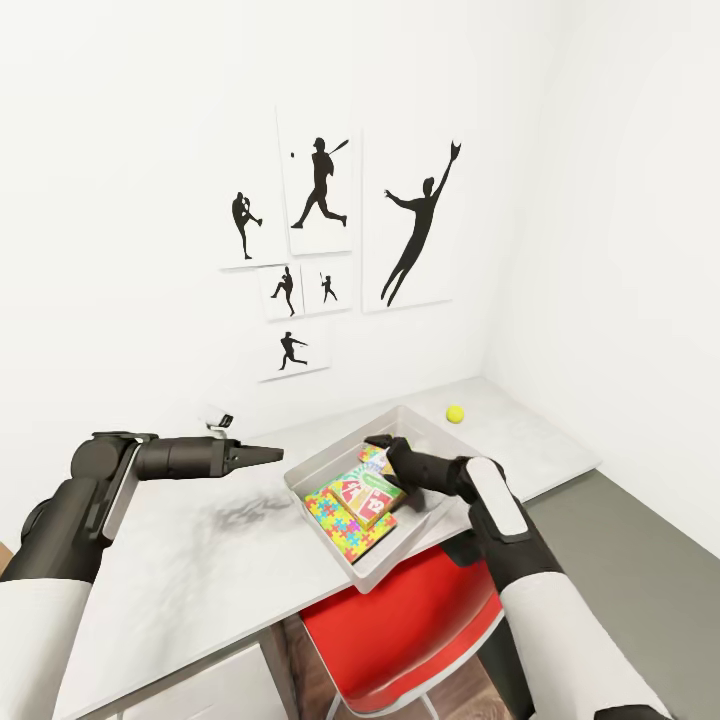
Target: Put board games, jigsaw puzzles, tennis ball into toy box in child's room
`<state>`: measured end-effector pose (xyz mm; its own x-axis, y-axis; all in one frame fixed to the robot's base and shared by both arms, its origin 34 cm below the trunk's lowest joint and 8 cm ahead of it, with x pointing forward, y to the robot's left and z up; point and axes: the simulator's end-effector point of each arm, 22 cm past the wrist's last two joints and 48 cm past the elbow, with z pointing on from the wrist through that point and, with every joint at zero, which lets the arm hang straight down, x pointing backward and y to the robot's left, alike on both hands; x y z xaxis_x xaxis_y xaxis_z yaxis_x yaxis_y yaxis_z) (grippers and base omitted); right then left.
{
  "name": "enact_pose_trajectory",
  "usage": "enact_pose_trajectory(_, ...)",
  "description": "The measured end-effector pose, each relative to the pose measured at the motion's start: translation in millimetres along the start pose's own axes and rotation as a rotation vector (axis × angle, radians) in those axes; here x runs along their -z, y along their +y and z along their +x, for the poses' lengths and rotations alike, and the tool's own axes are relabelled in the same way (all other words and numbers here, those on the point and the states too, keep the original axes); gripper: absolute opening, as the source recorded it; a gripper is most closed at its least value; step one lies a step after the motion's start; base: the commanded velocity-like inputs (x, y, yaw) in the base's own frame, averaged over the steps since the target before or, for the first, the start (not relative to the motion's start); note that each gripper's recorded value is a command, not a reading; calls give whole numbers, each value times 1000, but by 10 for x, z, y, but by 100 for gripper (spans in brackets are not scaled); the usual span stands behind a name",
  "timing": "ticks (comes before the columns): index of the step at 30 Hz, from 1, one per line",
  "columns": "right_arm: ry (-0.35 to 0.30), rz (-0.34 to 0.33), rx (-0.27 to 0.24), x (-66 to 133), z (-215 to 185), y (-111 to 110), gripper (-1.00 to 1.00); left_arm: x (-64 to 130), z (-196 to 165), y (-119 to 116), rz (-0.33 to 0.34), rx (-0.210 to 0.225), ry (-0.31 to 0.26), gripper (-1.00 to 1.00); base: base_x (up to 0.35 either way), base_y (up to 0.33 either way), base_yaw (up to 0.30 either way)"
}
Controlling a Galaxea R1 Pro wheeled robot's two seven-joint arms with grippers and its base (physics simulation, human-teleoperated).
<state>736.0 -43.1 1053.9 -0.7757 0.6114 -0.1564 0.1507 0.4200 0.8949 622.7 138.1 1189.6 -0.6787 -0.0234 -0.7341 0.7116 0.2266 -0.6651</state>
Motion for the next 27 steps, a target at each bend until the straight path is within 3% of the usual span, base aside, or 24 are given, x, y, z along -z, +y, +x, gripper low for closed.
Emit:
enact_pose_trajectory(4,-15,-1,16,120,-18,-91,100,0,0,2,0,0,0,100,0,0,0)
enact_pose_trajectory(8,-62,-41,71,385,-135,-40,100,2,1,2,-1,0,0,100,0,0,0)
enact_pose_trajectory(11,-106,-125,132,620,-207,227,100,3,0,0,0,0,0,100,0,0,0)
enact_pose_trajectory(12,-113,-137,142,662,-212,256,100,2,0,1,0,0,0,100,0,0,0)
enact_pose_trajectory(14,-137,-174,185,931,-211,179,100,0,0,0,0,0,0,100,0,0,0)
enact_pose_trajectory(20,-155,-212,196,1273,-276,-100,100,4,0,3,-1,0,0,100,0,0,0)
enact_pose_trajectory(27,-212,-341,144,1865,-309,-453,100,9,1,9,-4,-1,1,100,0,0,0)
